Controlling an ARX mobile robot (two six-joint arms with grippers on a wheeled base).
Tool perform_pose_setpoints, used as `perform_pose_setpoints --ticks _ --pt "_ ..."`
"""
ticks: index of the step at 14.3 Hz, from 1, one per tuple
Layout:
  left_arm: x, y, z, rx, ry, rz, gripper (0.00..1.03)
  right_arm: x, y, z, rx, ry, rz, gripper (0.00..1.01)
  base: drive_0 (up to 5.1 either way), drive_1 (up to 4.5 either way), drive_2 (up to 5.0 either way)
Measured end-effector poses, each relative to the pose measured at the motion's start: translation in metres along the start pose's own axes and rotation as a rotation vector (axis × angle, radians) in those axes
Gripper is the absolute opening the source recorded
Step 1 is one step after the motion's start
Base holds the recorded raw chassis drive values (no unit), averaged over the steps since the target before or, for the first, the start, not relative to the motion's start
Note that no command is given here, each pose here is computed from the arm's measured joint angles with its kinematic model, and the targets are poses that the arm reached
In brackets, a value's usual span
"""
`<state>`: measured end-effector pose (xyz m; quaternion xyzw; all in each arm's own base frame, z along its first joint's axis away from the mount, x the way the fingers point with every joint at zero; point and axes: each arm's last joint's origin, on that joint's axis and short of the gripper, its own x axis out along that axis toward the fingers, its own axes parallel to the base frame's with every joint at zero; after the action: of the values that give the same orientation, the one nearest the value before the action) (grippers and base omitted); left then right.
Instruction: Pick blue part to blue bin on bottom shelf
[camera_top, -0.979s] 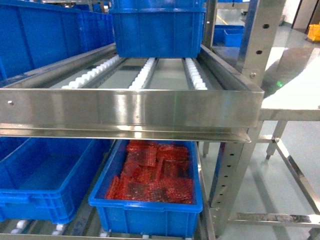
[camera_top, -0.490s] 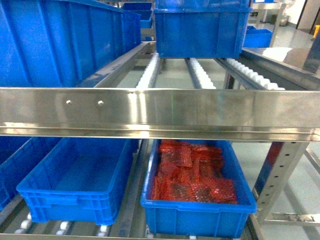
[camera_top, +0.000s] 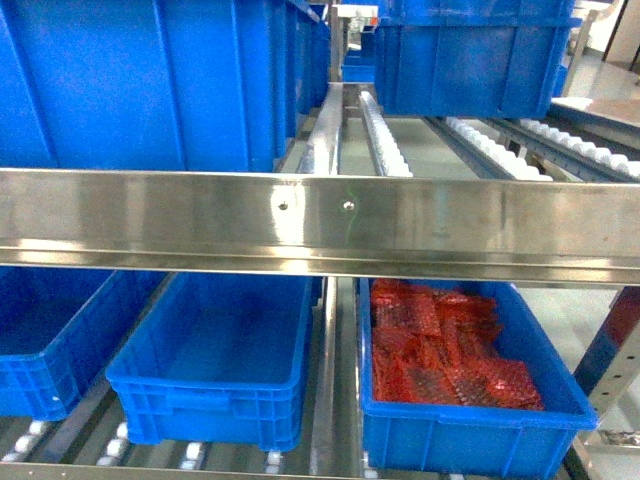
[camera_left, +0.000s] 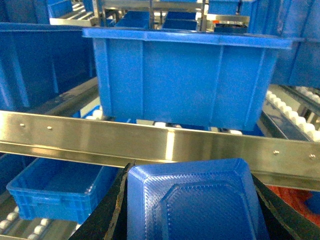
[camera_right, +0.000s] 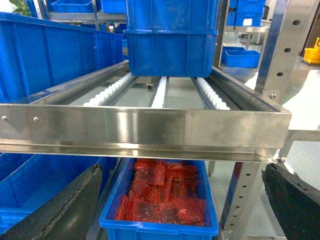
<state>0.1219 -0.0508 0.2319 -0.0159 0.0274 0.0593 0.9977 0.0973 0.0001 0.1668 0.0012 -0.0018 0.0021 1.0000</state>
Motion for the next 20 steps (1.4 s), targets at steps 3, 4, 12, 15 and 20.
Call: perform_pose_setpoints --ticks 3,4,12,15,20 --pt "0.0002 -0.0006 -0.0004 0.002 0.003 -0.009 0.44 0.0 0.0 -0.0002 0.0 0.002 -0.001 0.98 0.0 0.0 0.0" --pt "0.0003 -0.0006 -0.0004 0.002 0.004 -0.009 0.44 0.0 0.0 -0.0002 0.0 0.002 -0.001 0.98 0.0 0.0 0.0" --pt "0.0003 -0.0006 -0.0004 0.002 0.004 -0.009 0.44 0.0 0.0 -0.0002 0.0 0.002 -0.001 0.98 0.0 0.0 0.0" --pt "0.0003 -0.0006 -0.0004 0.002 0.004 -0.009 0.44 0.0 0.0 -0.0002 0.0 0.002 -0.001 0.98 0.0 0.0 0.0" --pt "0.0003 -0.0006 -0.0004 0.002 0.004 -0.009 0.44 0.0 0.0 -0.0002 0.0 0.002 -0.001 0.98 0.0 0.0 0.0"
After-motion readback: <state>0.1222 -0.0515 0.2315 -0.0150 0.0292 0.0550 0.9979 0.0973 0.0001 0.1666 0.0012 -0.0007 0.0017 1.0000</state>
